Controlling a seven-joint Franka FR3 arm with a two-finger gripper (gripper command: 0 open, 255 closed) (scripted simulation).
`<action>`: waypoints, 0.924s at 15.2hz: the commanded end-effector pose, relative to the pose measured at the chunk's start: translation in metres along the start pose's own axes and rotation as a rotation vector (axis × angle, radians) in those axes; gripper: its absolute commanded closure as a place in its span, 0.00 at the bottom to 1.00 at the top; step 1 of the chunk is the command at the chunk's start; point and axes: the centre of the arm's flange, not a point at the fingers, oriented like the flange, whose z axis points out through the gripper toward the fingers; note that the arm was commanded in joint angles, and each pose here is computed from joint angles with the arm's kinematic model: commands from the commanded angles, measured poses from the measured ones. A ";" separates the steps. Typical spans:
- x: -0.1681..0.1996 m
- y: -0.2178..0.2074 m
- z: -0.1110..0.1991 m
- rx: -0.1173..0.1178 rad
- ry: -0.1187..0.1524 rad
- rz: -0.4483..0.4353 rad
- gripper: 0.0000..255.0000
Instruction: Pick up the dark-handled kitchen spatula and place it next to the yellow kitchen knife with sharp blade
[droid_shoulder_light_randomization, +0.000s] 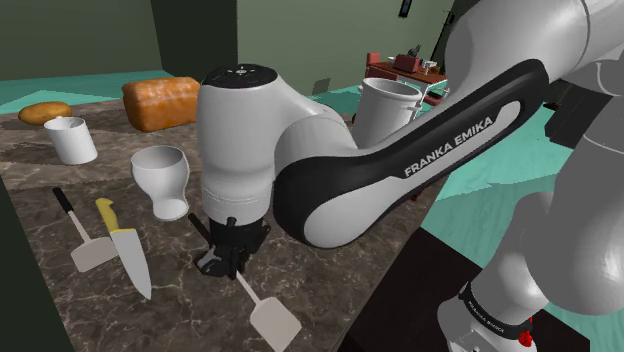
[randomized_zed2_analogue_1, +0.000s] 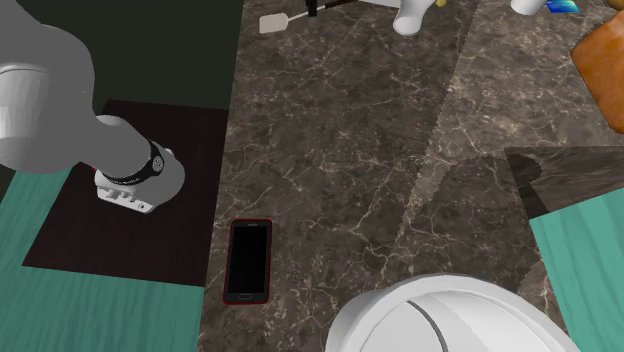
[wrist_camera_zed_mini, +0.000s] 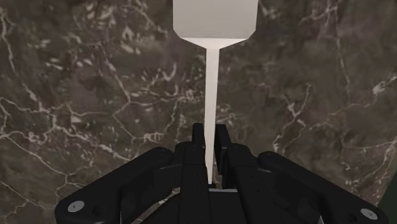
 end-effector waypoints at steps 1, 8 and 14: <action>-0.001 -0.001 0.011 0.000 0.000 0.000 1.00; -0.002 -0.001 0.019 0.000 0.000 0.000 1.00; -0.002 -0.001 0.019 0.000 0.000 0.000 0.00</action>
